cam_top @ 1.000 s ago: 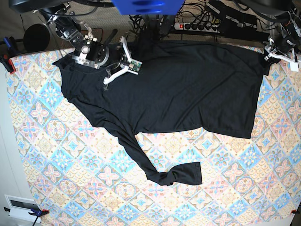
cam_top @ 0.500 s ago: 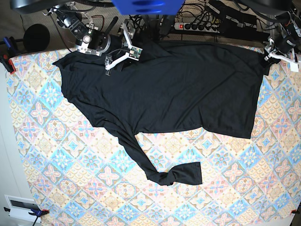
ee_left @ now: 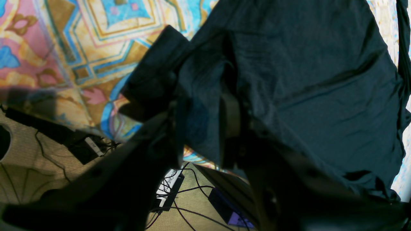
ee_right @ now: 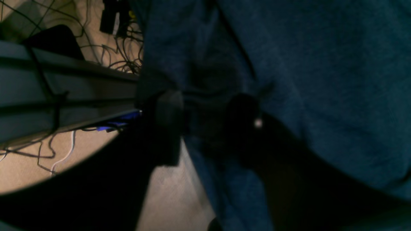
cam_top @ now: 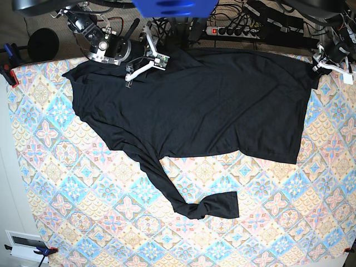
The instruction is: Layout the t-shirt on the table in an organized manner, then fold the t-shirt properly
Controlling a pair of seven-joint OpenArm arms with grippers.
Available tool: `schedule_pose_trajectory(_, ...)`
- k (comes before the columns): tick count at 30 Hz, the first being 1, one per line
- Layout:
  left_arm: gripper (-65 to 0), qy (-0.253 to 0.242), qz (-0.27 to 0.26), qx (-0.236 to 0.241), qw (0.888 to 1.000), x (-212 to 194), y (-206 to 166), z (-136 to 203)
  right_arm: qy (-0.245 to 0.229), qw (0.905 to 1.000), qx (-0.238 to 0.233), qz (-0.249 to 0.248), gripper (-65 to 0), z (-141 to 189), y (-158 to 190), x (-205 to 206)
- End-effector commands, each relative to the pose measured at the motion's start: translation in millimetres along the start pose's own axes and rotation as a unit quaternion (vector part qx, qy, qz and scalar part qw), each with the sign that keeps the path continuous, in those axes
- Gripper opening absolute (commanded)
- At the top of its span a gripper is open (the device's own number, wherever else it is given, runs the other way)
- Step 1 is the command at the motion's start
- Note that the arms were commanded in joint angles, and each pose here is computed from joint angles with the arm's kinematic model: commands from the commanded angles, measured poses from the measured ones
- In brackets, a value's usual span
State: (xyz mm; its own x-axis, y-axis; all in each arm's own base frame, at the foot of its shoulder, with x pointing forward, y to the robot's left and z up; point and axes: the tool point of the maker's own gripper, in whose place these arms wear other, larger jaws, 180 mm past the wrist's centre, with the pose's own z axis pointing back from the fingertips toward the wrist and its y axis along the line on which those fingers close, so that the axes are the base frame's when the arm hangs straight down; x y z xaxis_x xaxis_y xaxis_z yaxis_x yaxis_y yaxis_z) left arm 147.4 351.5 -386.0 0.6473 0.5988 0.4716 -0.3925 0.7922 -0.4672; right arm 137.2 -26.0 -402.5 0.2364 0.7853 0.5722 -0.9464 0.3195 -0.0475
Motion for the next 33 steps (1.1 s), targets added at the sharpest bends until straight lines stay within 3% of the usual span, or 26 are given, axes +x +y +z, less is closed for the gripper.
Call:
schedule_pose_trajectory(1,-47.8,-0.016,-0.011,-0.004,1.0,12.9,-2.6,5.0,-0.015,0.9999,-0.004,0.002,-47.1,3.7,-3.8,6.3)
schedule_pose_trajectory(6,-47.8,-0.02,-0.012,-0.008,1.0,16.7,-5.6,3.2,-0.016,0.9999,-0.005,0.002,-60.5,4.0,-4.8,6.6)
schedule_pose_trajectory(8,-47.8,-0.021,-0.012,-0.009,1.0,17.2,-5.9,3.0,-0.016,0.9999,-0.005,0.002,-63.1,4.0,-4.8,6.6)
schedule_pose_trajectory(22,-47.8,-0.022,-0.012,-0.009,1.0,17.9,-6.3,2.9,-0.013,0.9987,-0.048,-0.013,-64.9,14.1,-35.1,0.2)
schedule_pose_trajectory(33,-47.8,-0.022,-0.011,-0.009,1.0,17.7,-6.0,2.7,-0.038,0.9952,-0.09,0.003,-64.9,15.9,-77.1,25.1)
